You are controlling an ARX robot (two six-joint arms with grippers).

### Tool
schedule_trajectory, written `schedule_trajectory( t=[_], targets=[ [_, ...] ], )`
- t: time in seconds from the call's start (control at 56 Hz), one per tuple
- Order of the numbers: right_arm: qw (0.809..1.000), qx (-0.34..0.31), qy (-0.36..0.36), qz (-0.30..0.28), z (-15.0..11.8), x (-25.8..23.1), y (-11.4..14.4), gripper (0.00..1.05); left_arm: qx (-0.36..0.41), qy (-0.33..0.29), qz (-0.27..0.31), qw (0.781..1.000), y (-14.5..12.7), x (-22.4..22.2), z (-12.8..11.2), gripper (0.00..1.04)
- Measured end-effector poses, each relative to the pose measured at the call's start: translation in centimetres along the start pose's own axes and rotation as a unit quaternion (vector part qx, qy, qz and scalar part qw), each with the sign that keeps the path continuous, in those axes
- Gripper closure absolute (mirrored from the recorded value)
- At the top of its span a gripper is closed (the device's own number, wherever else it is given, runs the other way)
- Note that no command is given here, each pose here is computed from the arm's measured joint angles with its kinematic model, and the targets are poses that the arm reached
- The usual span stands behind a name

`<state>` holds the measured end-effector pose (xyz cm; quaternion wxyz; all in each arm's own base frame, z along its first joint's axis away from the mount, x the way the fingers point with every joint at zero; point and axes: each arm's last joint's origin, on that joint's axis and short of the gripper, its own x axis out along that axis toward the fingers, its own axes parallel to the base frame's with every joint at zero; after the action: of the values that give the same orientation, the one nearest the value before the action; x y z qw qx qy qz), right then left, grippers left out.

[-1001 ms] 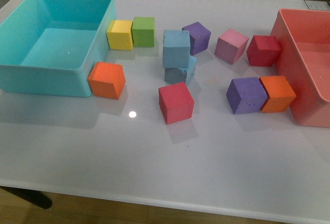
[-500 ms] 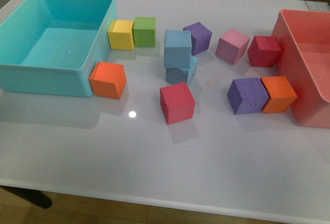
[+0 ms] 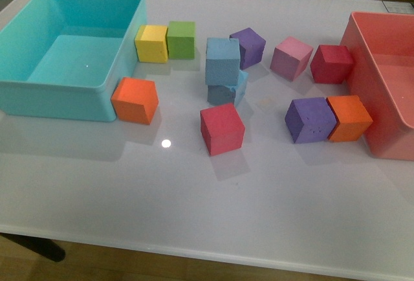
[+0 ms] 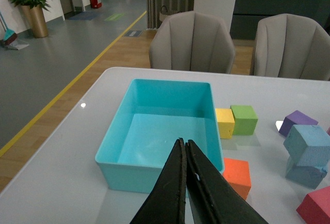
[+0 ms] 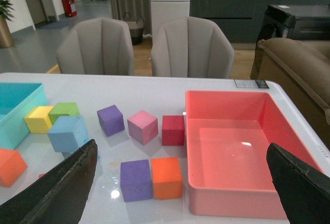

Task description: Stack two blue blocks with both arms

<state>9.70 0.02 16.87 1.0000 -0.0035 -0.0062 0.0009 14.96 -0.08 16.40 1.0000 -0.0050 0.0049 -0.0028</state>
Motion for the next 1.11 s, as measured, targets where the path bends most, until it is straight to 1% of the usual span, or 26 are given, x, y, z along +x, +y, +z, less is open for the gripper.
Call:
schedule_trajectory(
  t=[0.554,1.108],
  targets=[
    [1.000,0.000,0.000,0.000,0.0,0.0,0.0,0.09,0.000,-0.011,0.000,1.000,0.0,-2.5,0.7,1.03],
    [1.000,0.000,0.000,0.000,0.0,0.0,0.0,0.09,0.000,-0.013,0.000,1.000,0.0,-4.0,0.7,1.03]
  ],
)
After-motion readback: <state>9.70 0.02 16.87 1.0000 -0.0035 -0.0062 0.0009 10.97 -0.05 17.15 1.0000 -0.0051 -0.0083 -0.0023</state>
